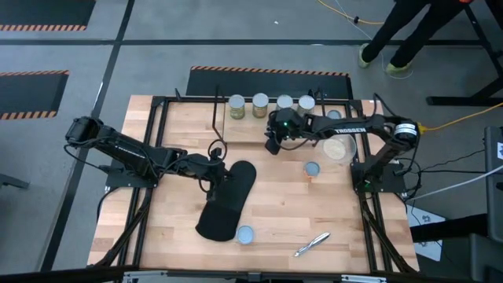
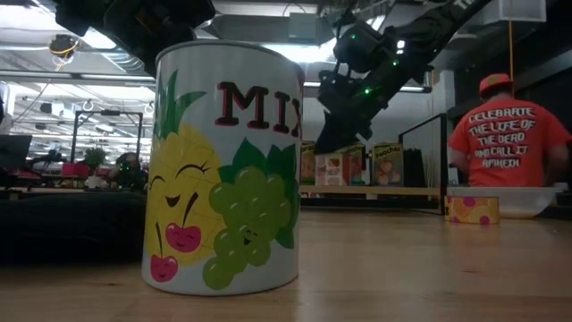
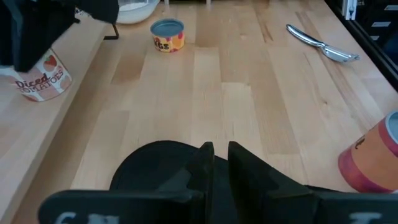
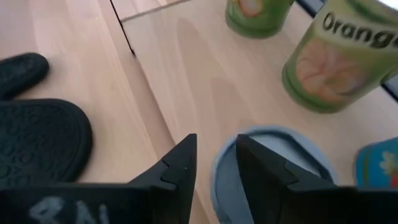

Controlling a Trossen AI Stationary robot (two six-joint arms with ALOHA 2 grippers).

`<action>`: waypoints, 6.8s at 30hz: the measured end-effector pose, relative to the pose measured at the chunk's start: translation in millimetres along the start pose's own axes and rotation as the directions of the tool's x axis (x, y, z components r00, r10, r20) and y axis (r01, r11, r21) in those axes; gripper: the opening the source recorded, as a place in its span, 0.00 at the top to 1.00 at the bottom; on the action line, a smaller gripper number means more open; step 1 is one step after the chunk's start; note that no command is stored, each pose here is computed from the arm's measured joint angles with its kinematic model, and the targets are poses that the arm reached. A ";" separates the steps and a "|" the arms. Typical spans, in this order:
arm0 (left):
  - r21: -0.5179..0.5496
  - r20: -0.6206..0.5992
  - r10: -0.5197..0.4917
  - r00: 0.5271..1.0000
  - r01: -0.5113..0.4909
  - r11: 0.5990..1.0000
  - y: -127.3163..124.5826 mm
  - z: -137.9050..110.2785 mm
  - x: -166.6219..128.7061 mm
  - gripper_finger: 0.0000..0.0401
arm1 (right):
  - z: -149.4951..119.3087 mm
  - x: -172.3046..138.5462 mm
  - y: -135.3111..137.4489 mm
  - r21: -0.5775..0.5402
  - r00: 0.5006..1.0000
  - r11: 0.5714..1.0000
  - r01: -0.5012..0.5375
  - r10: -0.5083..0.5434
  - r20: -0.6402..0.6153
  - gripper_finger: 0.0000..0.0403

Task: Pick and place cans onto a shelf
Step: Put the small canned tomatoes on the shelf, then put the canned pineapple on the shelf

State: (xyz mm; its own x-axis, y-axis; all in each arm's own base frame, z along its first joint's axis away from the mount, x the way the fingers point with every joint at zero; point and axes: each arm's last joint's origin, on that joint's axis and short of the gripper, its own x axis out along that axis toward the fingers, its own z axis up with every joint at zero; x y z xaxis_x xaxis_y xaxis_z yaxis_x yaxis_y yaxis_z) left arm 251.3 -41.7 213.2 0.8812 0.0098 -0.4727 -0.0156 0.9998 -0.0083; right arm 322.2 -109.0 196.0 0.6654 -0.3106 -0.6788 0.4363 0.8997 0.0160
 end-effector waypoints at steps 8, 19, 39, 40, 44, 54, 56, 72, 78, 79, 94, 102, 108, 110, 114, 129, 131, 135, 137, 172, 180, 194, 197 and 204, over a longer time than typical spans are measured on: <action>0.000 -0.001 0.000 1.000 0.000 1.000 0.0 -0.1 0.1 0.90 | -4.0 9.2 0.3 -0.005 1.000 1.000 0.006 -0.006 -0.016 0.71; 0.000 -0.001 0.000 1.000 0.000 1.000 0.0 -0.1 0.1 0.90 | -5.2 8.1 -0.3 -0.007 0.999 1.000 0.008 -0.008 -0.032 0.87; 0.000 -0.002 -0.001 1.000 0.001 1.000 -0.1 -0.2 0.1 0.90 | -8.9 -39.3 -10.2 -0.261 0.976 0.951 -0.167 0.122 -0.178 0.98; 0.000 -0.002 -0.001 1.000 0.001 1.000 -0.1 -0.2 0.1 0.90 | -9.6 -40.9 -10.8 -0.288 0.971 0.937 -0.198 0.147 -0.189 0.98; 0.000 -0.001 -0.001 1.000 0.001 1.000 -0.1 -0.2 0.1 0.90 | -9.4 -41.8 -14.1 -0.351 0.946 0.881 -0.316 0.262 -0.193 0.97; 0.000 -0.001 -0.001 1.000 0.001 1.000 -0.1 -0.2 0.1 0.90 | -7.7 -40.0 -41.5 -0.336 0.958 0.901 -0.276 0.228 -0.174 0.97; 0.000 -0.001 -0.001 1.000 0.001 1.000 -0.1 -0.2 0.1 0.90 | -7.7 -40.1 -46.6 -0.326 0.961 0.908 -0.264 0.218 -0.171 0.97; 0.000 -0.001 -0.001 1.000 0.001 1.000 -0.1 -0.2 0.1 0.90 | -10.1 -34.6 -56.4 -0.304 0.962 0.919 -0.249 0.200 -0.183 0.97; 0.000 -0.001 -0.001 1.000 0.001 1.000 -0.1 -0.2 0.1 0.90 | -12.5 -26.3 -56.7 -0.300 0.959 0.919 -0.255 0.202 -0.199 0.97; 0.000 -0.001 -0.001 1.000 0.001 1.000 -0.1 -0.2 0.1 0.90 | -12.5 -26.3 -56.7 -0.300 0.959 0.919 -0.255 0.201 -0.199 0.96; 0.000 -0.001 -0.001 1.000 0.001 1.000 -0.1 -0.2 0.1 0.90 | -13.5 -26.7 -56.6 -0.293 0.957 0.921 -0.259 0.202 -0.209 0.90; 0.000 -0.001 -0.001 1.000 0.001 1.000 -0.1 -0.2 0.1 0.90 | -13.6 -26.6 -56.6 -0.293 0.957 0.921 -0.258 0.202 -0.208 0.85; 0.000 -0.001 -0.001 1.000 0.001 1.000 -0.1 -0.2 0.1 0.90 | -13.5 -26.6 -56.6 -0.293 0.957 0.921 -0.258 0.202 -0.208 0.85; 0.000 -0.001 -0.001 1.000 0.001 1.000 -0.1 -0.2 0.1 0.90 | -13.5 -26.6 -56.6 -0.293 0.957 0.921 -0.258 0.202 -0.208 0.85; 0.000 -0.001 -0.001 1.000 0.001 1.000 -0.1 -0.2 0.1 0.90 | -12.5 -26.8 -56.6 -0.294 0.958 0.921 -0.256 0.200 -0.206 0.85; 0.000 -0.001 -0.001 1.000 0.001 1.000 -0.1 -0.2 0.1 0.90 | 5.6 -39.3 -56.7 -0.274 0.944 0.922 -0.273 0.201 -0.262 0.85; 0.000 -0.002 -0.001 1.000 0.001 1.000 -0.1 -0.2 0.1 0.90 | 7.1 -42.9 -55.8 -0.264 0.933 0.921 -0.286 0.205 -0.294 0.85; 0.000 -0.001 -0.001 1.000 0.001 1.000 -0.1 -0.2 0.1 0.90 | 11.8 -52.0 -45.0 -0.230 0.902 0.916 -0.328 0.231 -0.364 0.85; 0.000 -0.002 -0.001 1.000 0.001 1.000 -0.1 -0.2 0.1 0.90 | 12.7 -56.1 -35.6 -0.198 0.882 0.917 -0.347 0.247 -0.401 0.85; 0.001 -0.002 -0.002 1.000 0.002 1.000 -0.3 -0.2 0.1 0.90 | -87.9 -113.9 91.3 -0.072 0.722 0.989 -0.128 0.043 -0.691 0.85; 0.001 -0.002 -0.002 1.000 0.002 1.000 -0.3 -0.2 0.1 0.90 | -103.8 -106.0 77.5 0.006 0.767 0.993 0.114 -0.085 -0.636 0.85; 0.001 -0.002 -0.002 1.000 0.002 1.000 -0.3 -0.2 0.1 0.90 | -96.6 -89.5 65.5 0.253 0.848 0.922 0.292 -0.127 -0.514 0.85; 0.001 -0.002 -0.002 1.000 0.002 1.000 -0.3 -0.2 0.1 0.90 | -95.8 -89.1 65.0 0.262 0.856 0.912 0.315 -0.154 -0.494 0.85; 0.001 -0.002 -0.002 1.000 0.002 1.000 -0.3 -0.2 0.1 0.90 | -95.7 -89.1 65.0 0.289 0.856 0.899 0.329 -0.155 -0.493 0.85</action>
State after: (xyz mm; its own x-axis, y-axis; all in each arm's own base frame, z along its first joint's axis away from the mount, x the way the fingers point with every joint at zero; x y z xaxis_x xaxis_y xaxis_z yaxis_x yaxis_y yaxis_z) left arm 251.3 -42.0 213.0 0.8805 0.0082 -0.4740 -0.0138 0.9999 -0.0084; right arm 233.2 6.5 187.3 0.2037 -0.2540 -0.9455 0.7862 0.6180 0.0034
